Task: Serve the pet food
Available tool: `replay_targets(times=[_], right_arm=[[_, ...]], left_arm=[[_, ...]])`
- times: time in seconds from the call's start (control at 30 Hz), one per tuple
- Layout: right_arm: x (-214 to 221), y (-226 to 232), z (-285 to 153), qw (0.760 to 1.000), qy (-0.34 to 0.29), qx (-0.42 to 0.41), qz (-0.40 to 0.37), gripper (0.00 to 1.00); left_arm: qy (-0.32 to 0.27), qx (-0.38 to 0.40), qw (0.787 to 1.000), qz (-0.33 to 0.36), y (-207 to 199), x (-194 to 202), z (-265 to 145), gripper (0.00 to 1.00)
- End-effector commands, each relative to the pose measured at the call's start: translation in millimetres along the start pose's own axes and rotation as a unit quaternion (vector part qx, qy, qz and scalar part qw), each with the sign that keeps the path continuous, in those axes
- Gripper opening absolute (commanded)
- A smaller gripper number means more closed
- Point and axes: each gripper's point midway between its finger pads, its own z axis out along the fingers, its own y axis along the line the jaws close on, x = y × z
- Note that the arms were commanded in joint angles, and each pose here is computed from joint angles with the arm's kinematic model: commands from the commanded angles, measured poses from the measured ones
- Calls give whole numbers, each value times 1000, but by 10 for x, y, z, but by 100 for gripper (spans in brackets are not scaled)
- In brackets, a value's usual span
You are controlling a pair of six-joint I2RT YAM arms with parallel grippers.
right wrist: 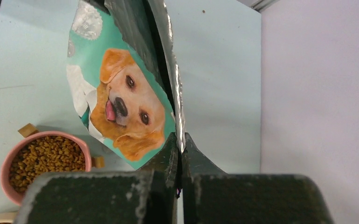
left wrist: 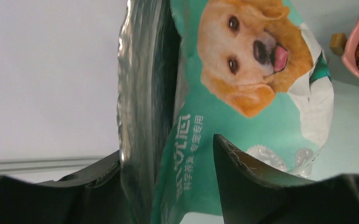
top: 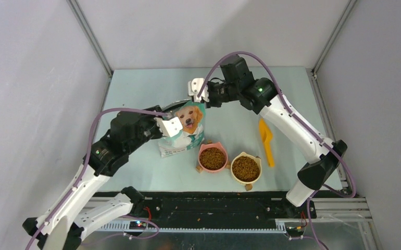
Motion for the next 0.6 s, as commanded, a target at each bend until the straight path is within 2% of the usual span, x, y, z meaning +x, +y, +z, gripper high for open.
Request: replay_targets(times=[0.0,0.03,0.07,0.1,0.13,0.17,0.23,0.37,0.47,0.57], right_arm=[[-514,-201,-281,995,-91,41,10,0],[-494,-202,-290,995,-91,41,13,0],[-508,-213,-318,995,-93,44,13,0],[-483,-218,-322,995,-91,47,16,0],[-479,-246,-339,994,-89,55,18,0],[-441,-258,-338,994,-85,59,23,0],[-394,-321,-371,993,-81,74,34,0],[-330,-376,-409,991,-88,81,67,0],[-301,-229,-378,993,-93,51,56,0],[-281,-67,-341,995,-92,27,18,12]], left_arm=[[-23,4,1000,6,80,-220,80,61],[-16,10,1000,11,60,-213,135,60],[-9,8,1000,12,76,-200,148,53],[-4,11,1000,15,65,-190,184,38],[-2,10,1000,16,75,-193,185,31],[-4,10,1000,17,74,-202,177,15],[-12,10,1000,19,70,-236,137,2],[-25,14,999,29,24,-279,53,0],[-21,17,999,30,9,-270,48,0],[-26,22,999,25,5,-306,59,0]])
